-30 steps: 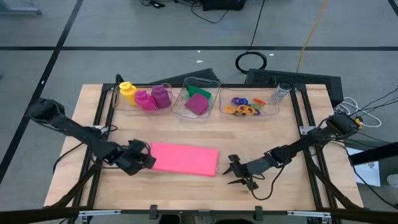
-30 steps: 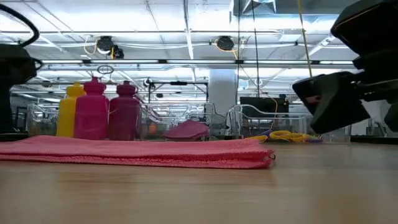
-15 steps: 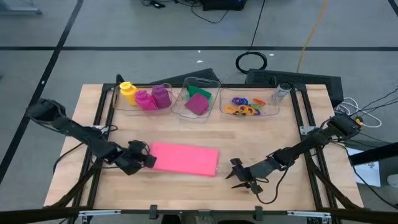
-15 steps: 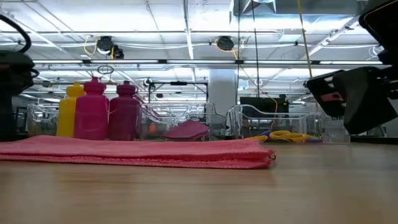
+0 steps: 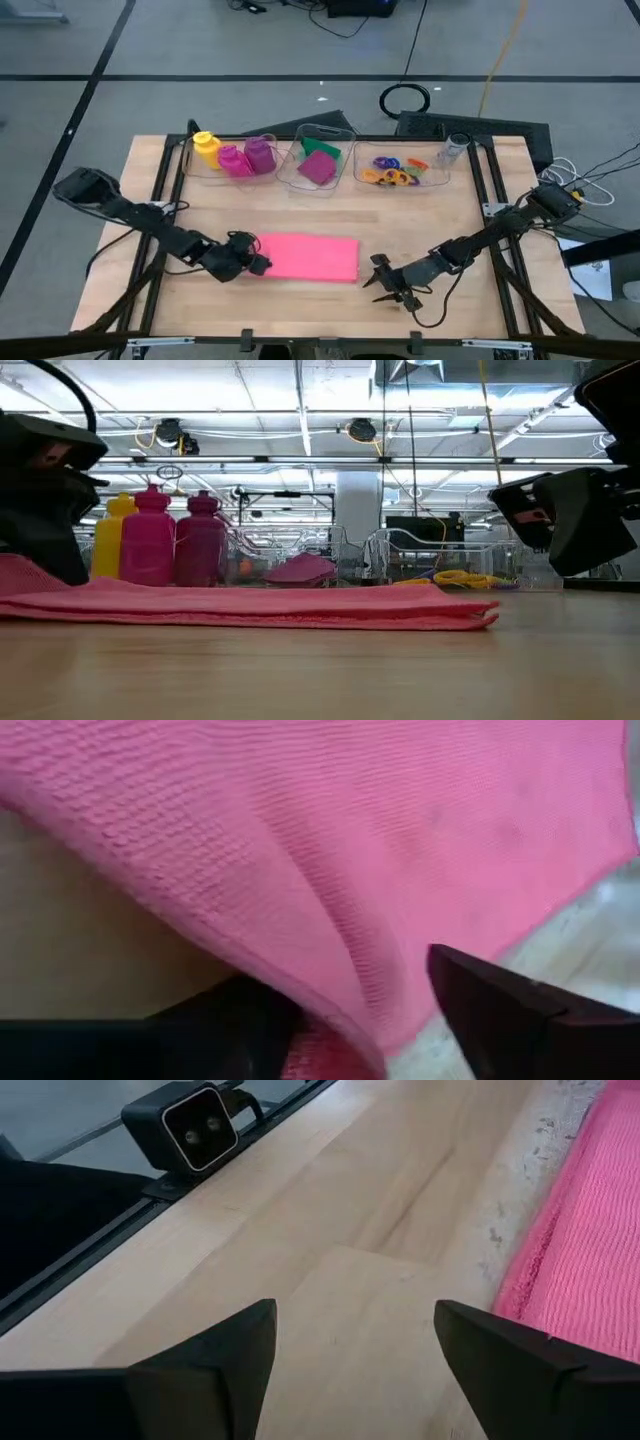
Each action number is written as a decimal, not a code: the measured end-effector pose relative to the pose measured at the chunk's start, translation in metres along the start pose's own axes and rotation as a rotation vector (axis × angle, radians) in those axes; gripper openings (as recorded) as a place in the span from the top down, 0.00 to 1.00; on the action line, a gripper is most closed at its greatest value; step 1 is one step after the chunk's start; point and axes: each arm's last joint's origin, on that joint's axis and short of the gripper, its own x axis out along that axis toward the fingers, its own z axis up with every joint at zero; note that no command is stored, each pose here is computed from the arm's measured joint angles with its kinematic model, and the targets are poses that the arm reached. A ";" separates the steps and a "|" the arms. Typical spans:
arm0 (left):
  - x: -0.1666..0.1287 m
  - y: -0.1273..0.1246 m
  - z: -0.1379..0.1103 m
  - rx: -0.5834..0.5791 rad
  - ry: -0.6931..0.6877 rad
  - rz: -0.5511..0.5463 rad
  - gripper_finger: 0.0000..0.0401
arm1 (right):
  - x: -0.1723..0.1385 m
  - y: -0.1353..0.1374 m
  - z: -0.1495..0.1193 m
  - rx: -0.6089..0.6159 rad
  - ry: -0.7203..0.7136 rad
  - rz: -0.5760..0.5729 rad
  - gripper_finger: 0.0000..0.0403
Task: Pick & Place Sports Items
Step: Fold the pink microfiber towel
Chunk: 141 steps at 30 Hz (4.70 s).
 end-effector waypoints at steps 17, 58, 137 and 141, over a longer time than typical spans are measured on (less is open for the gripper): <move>-0.027 0.011 0.007 0.026 0.073 0.144 0.99 | 0.000 0.000 0.000 0.001 -0.001 0.000 0.50; -0.051 -0.143 0.050 0.386 0.193 0.258 1.00 | 0.000 0.000 0.001 0.002 -0.007 0.001 0.50; -0.031 -0.155 0.071 0.614 0.113 0.148 0.63 | 0.000 0.000 0.001 0.013 -0.006 0.001 0.50; -0.034 -0.147 0.072 0.623 0.100 0.240 0.63 | 0.000 0.000 0.001 0.013 -0.006 0.001 0.50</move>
